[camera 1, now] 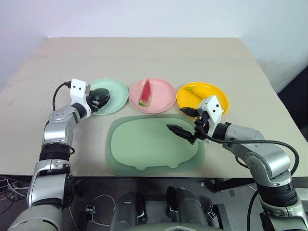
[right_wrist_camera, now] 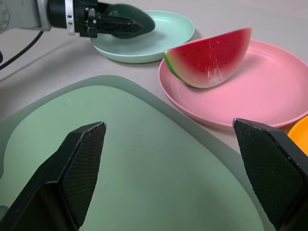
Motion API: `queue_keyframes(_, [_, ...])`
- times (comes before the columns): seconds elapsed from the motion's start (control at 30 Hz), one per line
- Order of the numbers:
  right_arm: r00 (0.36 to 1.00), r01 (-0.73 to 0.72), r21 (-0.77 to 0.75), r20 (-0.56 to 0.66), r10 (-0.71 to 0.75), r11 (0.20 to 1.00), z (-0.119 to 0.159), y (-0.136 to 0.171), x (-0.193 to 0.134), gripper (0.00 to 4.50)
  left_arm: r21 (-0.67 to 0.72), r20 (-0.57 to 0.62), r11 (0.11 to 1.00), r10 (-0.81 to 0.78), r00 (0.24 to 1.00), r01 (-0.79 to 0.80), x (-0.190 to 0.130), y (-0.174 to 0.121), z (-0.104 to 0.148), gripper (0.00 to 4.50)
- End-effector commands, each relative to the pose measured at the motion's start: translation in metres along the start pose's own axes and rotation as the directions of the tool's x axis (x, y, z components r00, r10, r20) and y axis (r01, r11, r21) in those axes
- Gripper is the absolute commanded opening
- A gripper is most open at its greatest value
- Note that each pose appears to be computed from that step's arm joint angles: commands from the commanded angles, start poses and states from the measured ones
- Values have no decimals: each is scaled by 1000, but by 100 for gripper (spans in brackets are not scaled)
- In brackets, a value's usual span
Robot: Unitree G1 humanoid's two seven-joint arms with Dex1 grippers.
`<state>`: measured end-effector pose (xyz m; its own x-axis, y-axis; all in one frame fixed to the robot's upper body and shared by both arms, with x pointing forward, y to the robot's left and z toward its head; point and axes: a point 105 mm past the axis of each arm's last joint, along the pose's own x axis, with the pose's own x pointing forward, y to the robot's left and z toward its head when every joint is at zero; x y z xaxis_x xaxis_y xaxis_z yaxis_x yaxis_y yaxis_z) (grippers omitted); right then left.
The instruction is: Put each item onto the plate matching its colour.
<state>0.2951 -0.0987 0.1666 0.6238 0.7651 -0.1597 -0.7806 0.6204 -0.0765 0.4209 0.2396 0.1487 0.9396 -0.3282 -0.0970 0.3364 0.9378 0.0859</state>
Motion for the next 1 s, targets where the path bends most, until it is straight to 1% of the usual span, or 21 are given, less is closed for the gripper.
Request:
queue_keyframes(0.03, [999,19,-39,36,-17,999,11,-1,-6,450,17,29,1000,-19,999,18,3,-1,8,314])
queue_keyframes(0.1, [999,21,-38,33,-20,999,10,-1,-6,450,0,38,999,-44,998,44,4,-5,8,386])
queue_keyframes(0.17, [999,19,-40,30,-18,999,9,0,-7,450,-16,52,998,-63,997,64,3,-8,9,447])
queue_keyframes(0.27, [999,24,-41,27,-22,999,8,0,-8,450,-13,65,997,-81,995,82,0,-8,12,447])
queue_keyframes(0.37, [999,27,-40,26,-26,999,8,0,-8,450,0,84,999,-53,995,53,-4,-2,17,447])
queue_keyframes(0.47, [999,26,-40,25,-25,999,7,1,-9,450,39,112,998,-44,993,40,-17,7,28,447])
queue_keyframes(0.57, [999,23,-48,24,-22,999,7,3,-8,450,115,101,993,-25,995,13,-31,15,29,447])
queue_keyframes(0.67, [999,20,-54,33,-18,998,9,5,-7,450,153,120,987,-73,990,54,-49,10,32,447])
queue_keyframes(0.77, [999,15,-48,46,-12,999,11,8,-6,450,192,178,977,-126,976,92,-67,8,37,447])
queue_keyframes(0.87, [999,19,-50,52,-16,999,8,8,-5,450,224,233,957,-236,943,184,-87,-4,37,447])
queue_keyframes(0.93, [998,19,-73,65,-15,997,8,9,-7,450,239,236,940,-300,924,244,-99,-13,35,447])
queue_keyframes(1.0, [996,12,-75,84,-6,997,10,12,-6,450,237,216,933,-323,921,271,-108,-15,31,447])
